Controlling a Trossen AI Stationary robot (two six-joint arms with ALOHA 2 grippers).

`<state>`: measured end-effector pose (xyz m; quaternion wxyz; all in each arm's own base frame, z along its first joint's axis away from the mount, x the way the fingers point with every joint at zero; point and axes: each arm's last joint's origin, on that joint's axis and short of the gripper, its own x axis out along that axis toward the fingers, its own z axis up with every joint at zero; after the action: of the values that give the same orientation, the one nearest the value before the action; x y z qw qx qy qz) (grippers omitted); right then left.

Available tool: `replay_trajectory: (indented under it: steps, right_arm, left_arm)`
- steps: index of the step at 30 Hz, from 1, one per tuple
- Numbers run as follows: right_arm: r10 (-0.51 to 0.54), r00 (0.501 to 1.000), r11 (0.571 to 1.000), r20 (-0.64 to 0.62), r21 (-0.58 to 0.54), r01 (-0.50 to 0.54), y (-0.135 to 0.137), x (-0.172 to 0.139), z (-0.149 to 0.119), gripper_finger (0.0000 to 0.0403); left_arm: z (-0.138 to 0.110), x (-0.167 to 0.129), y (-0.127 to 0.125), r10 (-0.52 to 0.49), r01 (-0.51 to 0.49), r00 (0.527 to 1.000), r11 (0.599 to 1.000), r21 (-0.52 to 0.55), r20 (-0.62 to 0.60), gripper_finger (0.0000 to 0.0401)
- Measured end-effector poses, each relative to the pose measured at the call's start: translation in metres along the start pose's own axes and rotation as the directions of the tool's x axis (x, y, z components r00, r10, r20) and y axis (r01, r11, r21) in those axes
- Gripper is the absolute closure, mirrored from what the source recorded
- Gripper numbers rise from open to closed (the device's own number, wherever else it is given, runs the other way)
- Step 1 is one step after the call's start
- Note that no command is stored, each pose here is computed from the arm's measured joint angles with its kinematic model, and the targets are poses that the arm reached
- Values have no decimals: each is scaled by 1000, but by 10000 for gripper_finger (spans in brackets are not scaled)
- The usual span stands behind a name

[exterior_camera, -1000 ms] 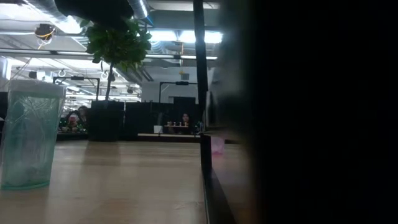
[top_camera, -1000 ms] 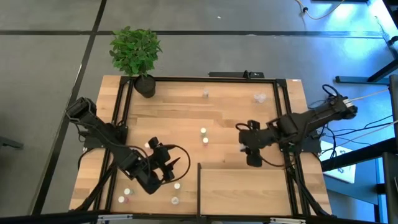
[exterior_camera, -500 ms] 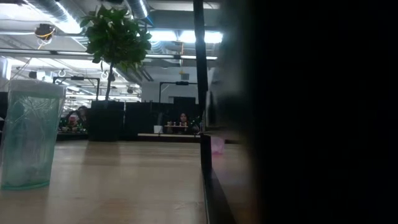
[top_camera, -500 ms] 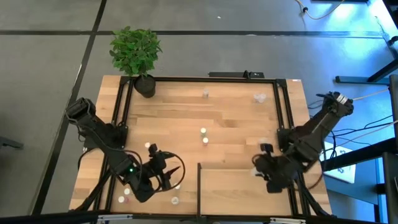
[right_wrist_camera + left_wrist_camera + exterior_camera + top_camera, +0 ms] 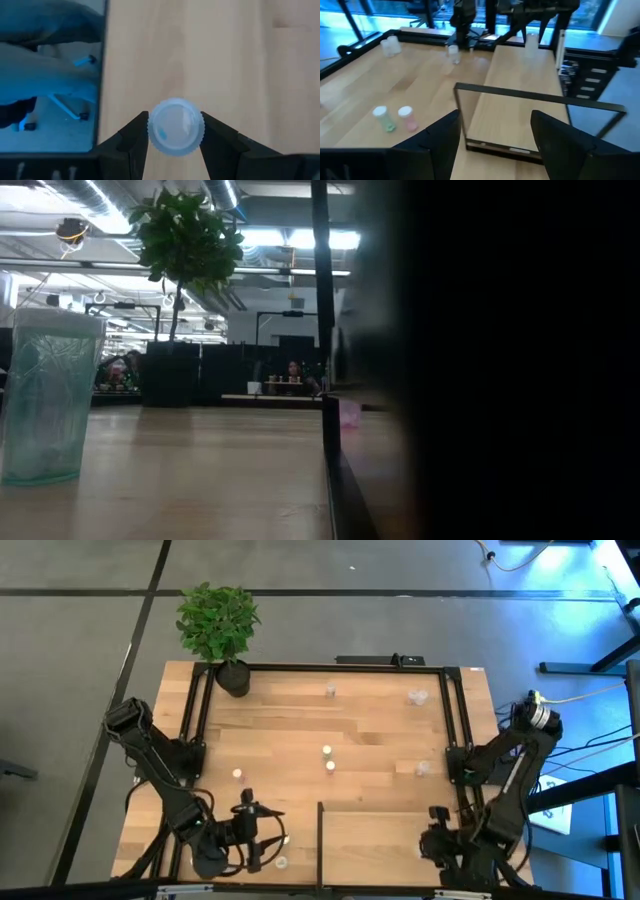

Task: Pick and place medicine bottles onto shelf by color
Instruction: Put the left white pill bottle on the shelf

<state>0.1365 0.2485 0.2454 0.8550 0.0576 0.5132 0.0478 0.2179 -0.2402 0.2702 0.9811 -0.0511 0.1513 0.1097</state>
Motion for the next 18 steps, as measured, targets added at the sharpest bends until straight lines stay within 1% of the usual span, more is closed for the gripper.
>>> replay_trajectory:
  steps: [5,9,15,18]
  right_arm:
    - [-9,1000,1000,-19,-20,8,13,15,-11,246]
    - [15,999,999,-33,-30,-16,22,24,-18,246]
    - [46,999,998,-29,-46,-48,31,26,-25,246]
    - [53,998,997,-30,-56,-55,32,25,-28,246]
  left_arm:
    - [-1,-6,-4,-25,25,1000,1000,1,3,169]
    - [-2,-7,-5,-31,31,1000,1000,-5,3,169]
    - [-1,-7,-5,-31,31,999,999,-8,4,169]
    - [-1,-7,-5,-33,33,999,999,8,5,169]
